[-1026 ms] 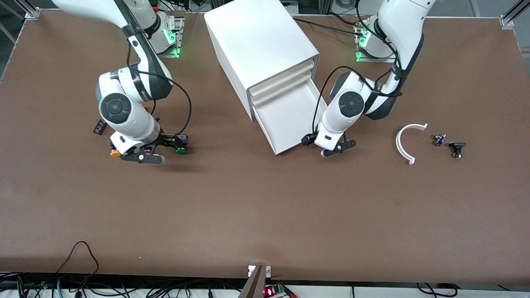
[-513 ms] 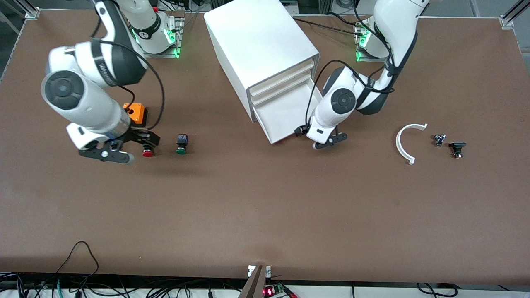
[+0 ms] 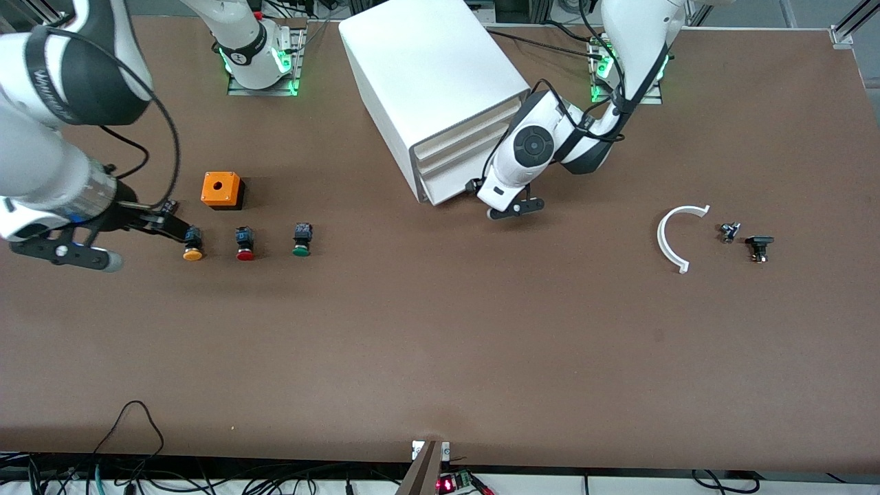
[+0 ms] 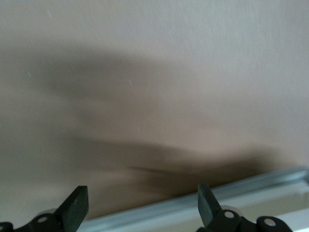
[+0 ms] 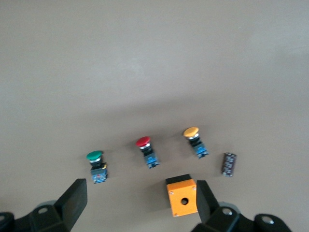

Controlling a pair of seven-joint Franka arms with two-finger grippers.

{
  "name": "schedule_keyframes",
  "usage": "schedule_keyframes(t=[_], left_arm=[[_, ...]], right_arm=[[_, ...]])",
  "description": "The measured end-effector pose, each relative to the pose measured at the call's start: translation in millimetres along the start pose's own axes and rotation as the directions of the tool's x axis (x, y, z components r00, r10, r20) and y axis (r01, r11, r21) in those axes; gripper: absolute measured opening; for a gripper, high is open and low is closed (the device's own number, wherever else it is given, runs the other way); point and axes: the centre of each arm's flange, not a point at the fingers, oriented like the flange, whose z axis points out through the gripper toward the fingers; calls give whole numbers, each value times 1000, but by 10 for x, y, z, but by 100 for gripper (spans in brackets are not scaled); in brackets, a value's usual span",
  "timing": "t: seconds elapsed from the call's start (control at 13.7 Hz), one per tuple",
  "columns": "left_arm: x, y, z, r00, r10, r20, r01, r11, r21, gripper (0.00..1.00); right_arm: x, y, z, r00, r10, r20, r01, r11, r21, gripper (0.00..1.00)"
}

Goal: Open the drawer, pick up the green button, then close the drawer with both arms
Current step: 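Place the green button beside the red button with the right gripper, then press the drawer fully closed with the left gripper while the right gripper retracts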

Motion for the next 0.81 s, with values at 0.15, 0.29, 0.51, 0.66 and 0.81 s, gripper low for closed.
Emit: schedule_keyframes(t=[0.15, 0.29, 0.51, 0.66, 0.81], left_arm=[[-185, 81, 26, 999, 33, 22, -33, 999, 24, 100], [-231, 106, 15, 999, 42, 22, -42, 999, 26, 100], [-192, 89, -53, 999, 35, 12, -35, 999, 19, 100], [-47, 43, -292, 1000, 11, -23, -11, 1000, -14, 100], [241, -100, -803, 995, -47, -87, 40, 996, -82, 100]], right_arm=[[-30, 344, -147, 1000, -15, 4, 15, 1000, -5, 100], [-136, 611, -271, 999, -28, 43, 29, 999, -18, 100], [-263, 864, -388, 994, -85, 73, 87, 996, -22, 100], [-350, 921, -436, 990, -118, 73, 120, 993, -20, 100], [-489, 914, -440, 989, -131, 73, 133, 991, -18, 100]])
